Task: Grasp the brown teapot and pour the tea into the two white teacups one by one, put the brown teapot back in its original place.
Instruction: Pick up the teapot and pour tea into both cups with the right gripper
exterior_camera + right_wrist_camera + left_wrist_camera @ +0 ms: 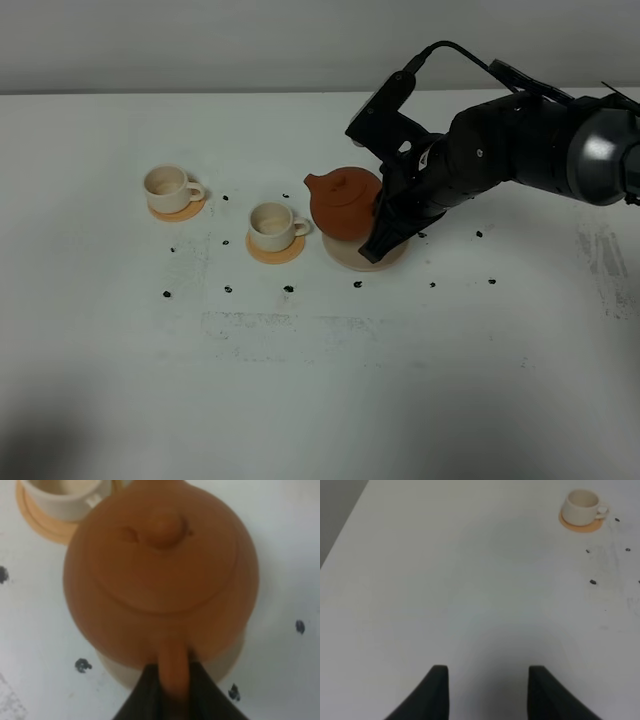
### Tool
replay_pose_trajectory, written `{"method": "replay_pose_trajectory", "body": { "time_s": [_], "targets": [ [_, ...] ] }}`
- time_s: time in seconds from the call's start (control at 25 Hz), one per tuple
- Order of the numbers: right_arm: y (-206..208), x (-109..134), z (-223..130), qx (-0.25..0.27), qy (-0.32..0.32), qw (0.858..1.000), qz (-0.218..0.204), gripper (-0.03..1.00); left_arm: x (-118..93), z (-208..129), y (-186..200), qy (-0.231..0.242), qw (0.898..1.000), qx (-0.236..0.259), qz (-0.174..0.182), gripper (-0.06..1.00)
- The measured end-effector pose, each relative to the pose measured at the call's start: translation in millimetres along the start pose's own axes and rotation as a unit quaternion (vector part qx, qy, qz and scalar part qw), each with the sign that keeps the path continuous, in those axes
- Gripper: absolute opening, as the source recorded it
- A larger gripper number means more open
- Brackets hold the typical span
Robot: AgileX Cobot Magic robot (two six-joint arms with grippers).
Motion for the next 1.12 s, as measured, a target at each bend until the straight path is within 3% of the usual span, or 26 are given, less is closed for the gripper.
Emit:
{"method": "replay_pose_trajectory", "body": {
  "time_s": [1.12],
  "targets": [
    [0, 9, 13, -0.007, 0.122, 0.992, -0.042, 0.11, 0, 0, 0, 0.0, 1.0, 0.0, 0.0, 0.4]
  ]
}}
Point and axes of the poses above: a point on each arm's last joint axis where the gripper is mounted, y pointing back along that axis away from the gripper, x along the wrist's bending axis when the last joint is at zero, z = x × y, the point moved 5 cm from there along -y, pointing out along that axis toward the gripper, and after that the axes turned 2 degrees about -y, right-handed, at the moved point
